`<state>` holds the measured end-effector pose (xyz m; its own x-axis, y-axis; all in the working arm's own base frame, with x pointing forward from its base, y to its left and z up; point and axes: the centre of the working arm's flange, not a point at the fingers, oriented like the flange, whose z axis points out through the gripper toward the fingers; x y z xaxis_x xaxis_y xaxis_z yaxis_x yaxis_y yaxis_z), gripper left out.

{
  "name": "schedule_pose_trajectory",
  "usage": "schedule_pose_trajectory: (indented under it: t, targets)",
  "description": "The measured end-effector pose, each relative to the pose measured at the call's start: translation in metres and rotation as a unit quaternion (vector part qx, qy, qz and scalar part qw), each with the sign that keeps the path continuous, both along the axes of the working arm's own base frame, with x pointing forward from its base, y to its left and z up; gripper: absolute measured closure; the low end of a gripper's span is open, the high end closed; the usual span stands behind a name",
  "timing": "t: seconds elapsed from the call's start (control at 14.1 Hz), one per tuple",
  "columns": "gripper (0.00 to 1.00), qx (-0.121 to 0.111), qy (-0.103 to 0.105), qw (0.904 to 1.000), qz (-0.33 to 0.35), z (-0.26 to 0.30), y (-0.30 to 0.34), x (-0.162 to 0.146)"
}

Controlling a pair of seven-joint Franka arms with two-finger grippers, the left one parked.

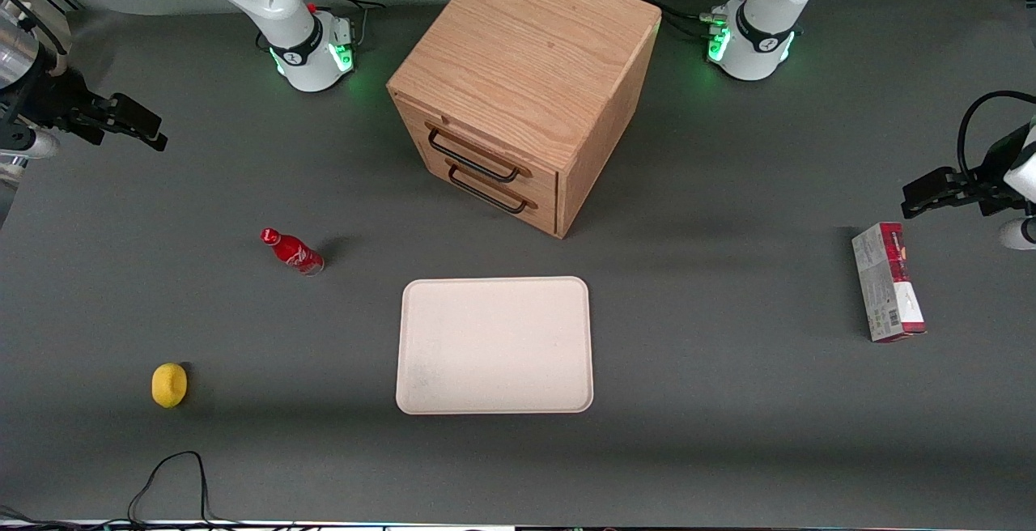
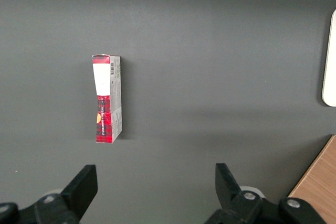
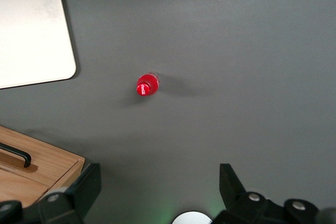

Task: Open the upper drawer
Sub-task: 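Move the right gripper toward the upper drawer's black handle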

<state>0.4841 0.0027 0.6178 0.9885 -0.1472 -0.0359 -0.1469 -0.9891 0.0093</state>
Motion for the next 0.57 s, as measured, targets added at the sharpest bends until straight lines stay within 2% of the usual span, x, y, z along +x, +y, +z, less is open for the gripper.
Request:
schedule_pose_trajectory:
  t: [0.28,0.35,0.49,0.57]
  targets:
    - [0.00,0.005,0.001,1.0000,0.001,-0.001,0.002,0.007]
    - [0.00,0.021,-0.002,0.9998,0.004,0.001,0.010,0.012]
    - [0.00,0.072,-0.007,0.9968,0.033,0.008,0.048,0.020]
    - [0.00,0.085,-0.008,0.9940,0.069,0.010,0.077,0.021]
